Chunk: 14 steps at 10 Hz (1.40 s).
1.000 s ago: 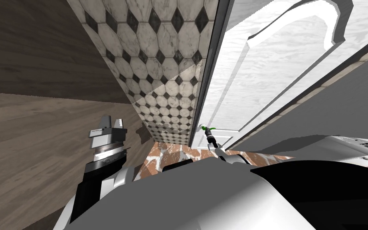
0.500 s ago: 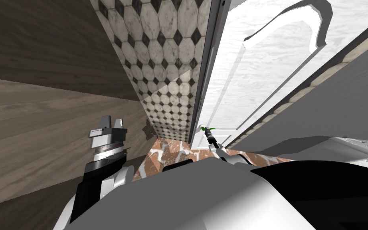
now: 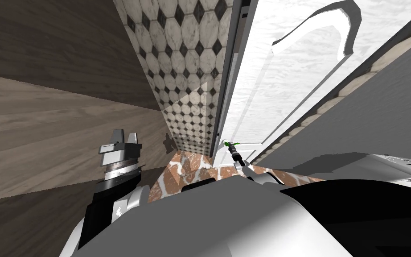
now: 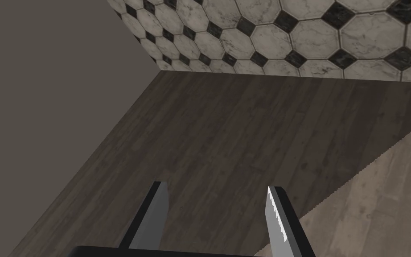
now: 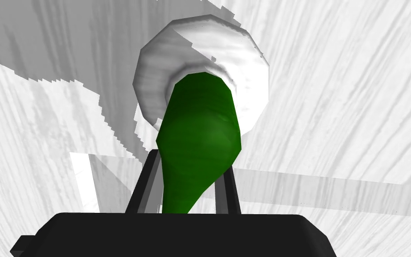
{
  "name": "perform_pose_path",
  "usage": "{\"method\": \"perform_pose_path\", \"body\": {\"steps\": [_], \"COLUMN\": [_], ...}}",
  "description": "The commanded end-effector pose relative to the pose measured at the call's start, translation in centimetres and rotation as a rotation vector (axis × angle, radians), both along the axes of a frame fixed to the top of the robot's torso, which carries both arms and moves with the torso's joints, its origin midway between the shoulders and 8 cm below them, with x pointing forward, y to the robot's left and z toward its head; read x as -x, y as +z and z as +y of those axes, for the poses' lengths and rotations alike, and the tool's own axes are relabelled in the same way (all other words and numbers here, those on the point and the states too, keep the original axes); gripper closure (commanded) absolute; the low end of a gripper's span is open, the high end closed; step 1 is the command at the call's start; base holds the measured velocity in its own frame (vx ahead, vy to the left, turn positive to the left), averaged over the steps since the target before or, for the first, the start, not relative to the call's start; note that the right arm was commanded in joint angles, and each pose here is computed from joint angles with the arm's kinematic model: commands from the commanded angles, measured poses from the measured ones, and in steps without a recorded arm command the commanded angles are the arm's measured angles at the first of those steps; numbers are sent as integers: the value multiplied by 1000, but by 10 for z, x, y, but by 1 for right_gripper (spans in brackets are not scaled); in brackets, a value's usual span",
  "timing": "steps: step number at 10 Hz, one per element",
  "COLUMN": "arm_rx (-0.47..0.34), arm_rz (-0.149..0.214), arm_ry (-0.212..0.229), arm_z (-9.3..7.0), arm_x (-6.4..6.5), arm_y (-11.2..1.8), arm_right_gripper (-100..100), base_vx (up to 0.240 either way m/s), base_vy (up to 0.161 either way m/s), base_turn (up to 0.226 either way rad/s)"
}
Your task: Pull the door open
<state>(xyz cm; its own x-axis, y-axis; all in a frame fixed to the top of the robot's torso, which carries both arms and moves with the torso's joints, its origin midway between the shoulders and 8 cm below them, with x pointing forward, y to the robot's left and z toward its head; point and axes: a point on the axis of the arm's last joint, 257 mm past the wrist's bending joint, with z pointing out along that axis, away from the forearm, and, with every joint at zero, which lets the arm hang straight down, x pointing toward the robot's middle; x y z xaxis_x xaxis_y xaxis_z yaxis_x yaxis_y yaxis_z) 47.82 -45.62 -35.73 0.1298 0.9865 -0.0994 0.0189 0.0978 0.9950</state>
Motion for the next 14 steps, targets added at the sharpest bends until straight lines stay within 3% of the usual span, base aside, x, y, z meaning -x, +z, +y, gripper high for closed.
{"method": "perform_pose_path", "body": {"steps": [1,6,7,8,14], "arm_rx": [2,3,2,1,3], "arm_rz": [-3,-6,-5,-3,-6], "arm_ry": [31,114,105,138,244], "arm_z": [5,17,18,20,27], "arm_x": [2,9,7,16,40], "arm_y": [1,3,2,0,3], "arm_right_gripper": [100,100,100,100,100], "base_vx": [-224,-229,-104,-196,-221], "base_vy": [-76,-76,-11,-69,-97], "base_turn": [97,87,10,136,98]}}
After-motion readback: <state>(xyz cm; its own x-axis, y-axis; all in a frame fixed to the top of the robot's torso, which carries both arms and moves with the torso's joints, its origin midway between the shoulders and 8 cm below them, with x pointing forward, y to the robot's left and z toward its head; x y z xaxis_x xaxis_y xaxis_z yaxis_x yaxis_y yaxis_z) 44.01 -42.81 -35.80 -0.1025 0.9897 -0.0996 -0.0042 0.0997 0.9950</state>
